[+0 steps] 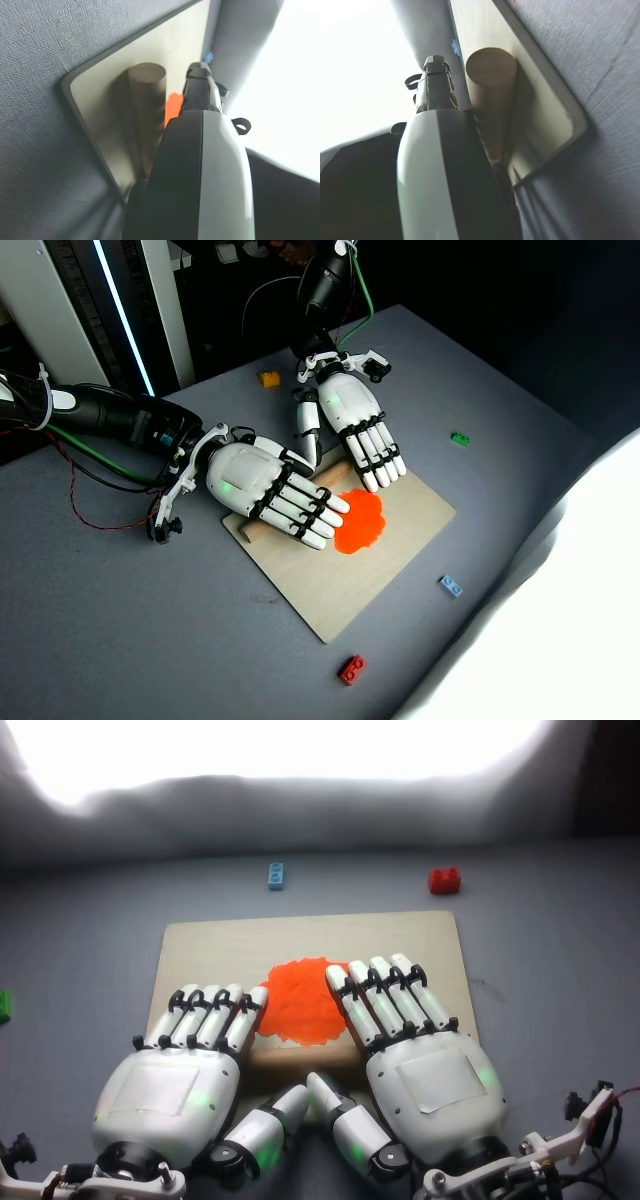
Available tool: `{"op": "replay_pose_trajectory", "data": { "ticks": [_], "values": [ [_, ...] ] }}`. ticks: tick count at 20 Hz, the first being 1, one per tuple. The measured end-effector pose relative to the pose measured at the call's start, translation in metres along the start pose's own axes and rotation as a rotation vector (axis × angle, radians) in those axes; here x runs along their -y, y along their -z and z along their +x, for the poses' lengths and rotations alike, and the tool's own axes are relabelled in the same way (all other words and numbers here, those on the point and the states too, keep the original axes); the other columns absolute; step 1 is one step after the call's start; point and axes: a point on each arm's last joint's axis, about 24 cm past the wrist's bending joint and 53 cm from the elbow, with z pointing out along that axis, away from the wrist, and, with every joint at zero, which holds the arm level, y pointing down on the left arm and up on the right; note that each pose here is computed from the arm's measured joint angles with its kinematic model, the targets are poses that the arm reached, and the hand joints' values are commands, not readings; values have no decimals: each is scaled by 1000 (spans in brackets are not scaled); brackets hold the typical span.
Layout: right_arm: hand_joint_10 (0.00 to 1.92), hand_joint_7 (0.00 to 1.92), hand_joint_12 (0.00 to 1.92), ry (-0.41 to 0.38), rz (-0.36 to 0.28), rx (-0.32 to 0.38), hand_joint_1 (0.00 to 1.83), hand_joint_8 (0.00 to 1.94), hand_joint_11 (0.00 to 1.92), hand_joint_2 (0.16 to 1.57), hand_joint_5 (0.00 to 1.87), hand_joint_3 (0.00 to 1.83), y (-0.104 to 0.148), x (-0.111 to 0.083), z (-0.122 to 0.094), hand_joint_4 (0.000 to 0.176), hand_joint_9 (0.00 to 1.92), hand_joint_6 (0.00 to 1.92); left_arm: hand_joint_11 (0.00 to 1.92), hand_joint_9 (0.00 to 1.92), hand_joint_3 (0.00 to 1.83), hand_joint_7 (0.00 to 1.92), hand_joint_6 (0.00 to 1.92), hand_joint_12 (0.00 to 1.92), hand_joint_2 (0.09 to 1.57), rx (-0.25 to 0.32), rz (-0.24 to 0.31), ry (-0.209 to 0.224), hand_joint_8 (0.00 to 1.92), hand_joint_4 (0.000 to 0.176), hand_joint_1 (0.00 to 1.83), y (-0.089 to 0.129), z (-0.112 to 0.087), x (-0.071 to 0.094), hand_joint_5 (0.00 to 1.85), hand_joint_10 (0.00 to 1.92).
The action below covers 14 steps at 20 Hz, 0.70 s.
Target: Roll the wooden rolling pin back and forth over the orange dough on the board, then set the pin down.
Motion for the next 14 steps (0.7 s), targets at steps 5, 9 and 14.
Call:
{"op": "replay_pose_trajectory", "data": {
  "ticks": [5,9,14],
  "values": [
    [0,0,0,2,-2,3,0,0,0,1398,0,29,-3,2,-1,0,0,0,0,0,0,0,0,0,1397,1,1,4,0,0,0,-3,2,0,0,0],
    [0,0,0,3,-3,4,0,0,0,1412,0,35,-4,2,-1,0,0,0,0,0,0,0,0,0,1399,10,2,13,0,0,0,-6,0,-2,0,0],
    [0,0,0,5,3,6,0,0,0,1417,0,36,-6,5,-2,0,0,0,0,0,0,0,0,0,1403,32,-5,19,0,0,0,-12,-7,-5,0,0]
  ]
}}
